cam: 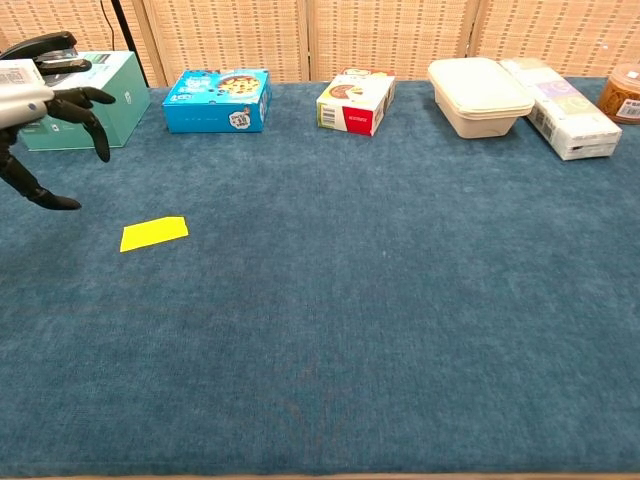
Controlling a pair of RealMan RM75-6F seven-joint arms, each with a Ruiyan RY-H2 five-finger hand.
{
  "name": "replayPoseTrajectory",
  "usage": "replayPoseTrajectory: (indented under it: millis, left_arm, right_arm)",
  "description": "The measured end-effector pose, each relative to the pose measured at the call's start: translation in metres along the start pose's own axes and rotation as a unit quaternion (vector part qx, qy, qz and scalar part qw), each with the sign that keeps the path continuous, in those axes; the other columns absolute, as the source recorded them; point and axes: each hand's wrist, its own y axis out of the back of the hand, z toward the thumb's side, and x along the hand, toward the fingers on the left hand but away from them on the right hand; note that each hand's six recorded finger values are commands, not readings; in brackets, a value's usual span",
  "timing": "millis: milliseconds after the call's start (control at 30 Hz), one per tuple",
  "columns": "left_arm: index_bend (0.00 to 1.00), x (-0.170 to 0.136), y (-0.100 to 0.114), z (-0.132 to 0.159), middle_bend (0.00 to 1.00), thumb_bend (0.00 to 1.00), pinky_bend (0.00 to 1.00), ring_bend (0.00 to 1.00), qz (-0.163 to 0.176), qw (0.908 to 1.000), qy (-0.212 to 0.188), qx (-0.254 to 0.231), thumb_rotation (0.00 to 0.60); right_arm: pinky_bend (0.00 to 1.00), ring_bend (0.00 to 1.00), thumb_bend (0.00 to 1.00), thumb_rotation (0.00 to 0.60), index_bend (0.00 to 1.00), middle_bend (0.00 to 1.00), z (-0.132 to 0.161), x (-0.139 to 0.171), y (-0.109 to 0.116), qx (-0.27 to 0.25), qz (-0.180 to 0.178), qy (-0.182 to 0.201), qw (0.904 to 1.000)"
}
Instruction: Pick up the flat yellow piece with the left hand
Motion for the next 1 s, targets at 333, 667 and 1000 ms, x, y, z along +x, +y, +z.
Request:
replayPoseTrajectory:
  millis: [333,667,1000]
  left_arm:
    - [0.42,0.029,-0.022,0.005,0.0,0.2,0.0,0.0,-0.037,0.9988,0.016,0.026,0.6]
    - [0.42,0.064,-0.035,0.027,0.0,0.2,0.0,0.0,-0.077,0.9952,0.013,0.059,0.6]
    - [0.42,0.069,-0.04,0.032,0.0,0.2,0.0,0.0,-0.083,0.9938,0.018,0.072,0.418]
  right_arm:
    - [0.0,0.0,0.0,0.6,0.0,0.0,-0.001,-0.003,-0.01,0.009,0.014,-0.005,0.9999]
    - [0.0,0.0,0.0,0.6,0.0,0.0,-0.003,-0.008,-0.02,0.017,0.027,-0.012,0.9994]
    - [0.0,0.0,0.0,0.6,0.0,0.0,-0.004,-0.009,-0.022,0.015,0.03,-0.015,0.9993]
